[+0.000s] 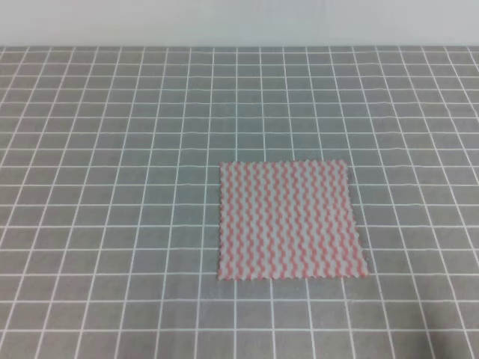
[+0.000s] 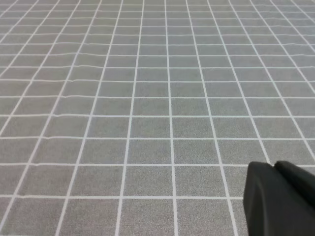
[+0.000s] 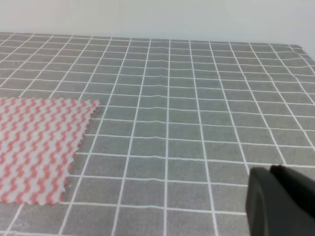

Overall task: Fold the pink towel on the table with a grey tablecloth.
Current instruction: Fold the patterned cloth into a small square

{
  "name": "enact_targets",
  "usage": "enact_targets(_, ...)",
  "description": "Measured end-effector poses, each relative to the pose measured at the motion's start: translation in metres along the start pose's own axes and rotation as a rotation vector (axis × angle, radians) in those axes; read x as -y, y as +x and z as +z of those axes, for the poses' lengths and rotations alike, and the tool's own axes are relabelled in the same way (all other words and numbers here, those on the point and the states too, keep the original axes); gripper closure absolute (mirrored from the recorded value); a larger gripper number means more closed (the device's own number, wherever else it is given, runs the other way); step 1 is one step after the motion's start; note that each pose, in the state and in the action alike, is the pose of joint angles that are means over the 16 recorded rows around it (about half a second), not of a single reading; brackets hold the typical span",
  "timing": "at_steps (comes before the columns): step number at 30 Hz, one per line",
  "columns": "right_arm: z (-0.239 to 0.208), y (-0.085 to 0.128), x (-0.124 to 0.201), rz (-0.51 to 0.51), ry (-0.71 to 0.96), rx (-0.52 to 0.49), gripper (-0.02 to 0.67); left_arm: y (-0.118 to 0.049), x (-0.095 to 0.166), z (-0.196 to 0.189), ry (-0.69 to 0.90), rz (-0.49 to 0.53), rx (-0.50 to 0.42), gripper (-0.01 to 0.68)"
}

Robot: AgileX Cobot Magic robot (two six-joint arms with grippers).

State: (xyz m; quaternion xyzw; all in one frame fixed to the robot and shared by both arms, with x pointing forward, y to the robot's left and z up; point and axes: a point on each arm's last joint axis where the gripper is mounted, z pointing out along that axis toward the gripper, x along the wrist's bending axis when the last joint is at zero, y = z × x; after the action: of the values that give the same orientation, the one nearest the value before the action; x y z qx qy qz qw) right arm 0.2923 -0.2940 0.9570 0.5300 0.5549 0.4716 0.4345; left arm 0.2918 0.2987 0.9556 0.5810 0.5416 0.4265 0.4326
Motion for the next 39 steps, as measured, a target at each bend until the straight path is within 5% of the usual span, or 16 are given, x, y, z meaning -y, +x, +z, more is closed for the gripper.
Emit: enact_targets(39,-0.0002,0.0004,-0.0018,0.014,0.002,-0.004,0.665,-0.0001,0.0003,0.0,-0.012,-0.003,0.0,0.675)
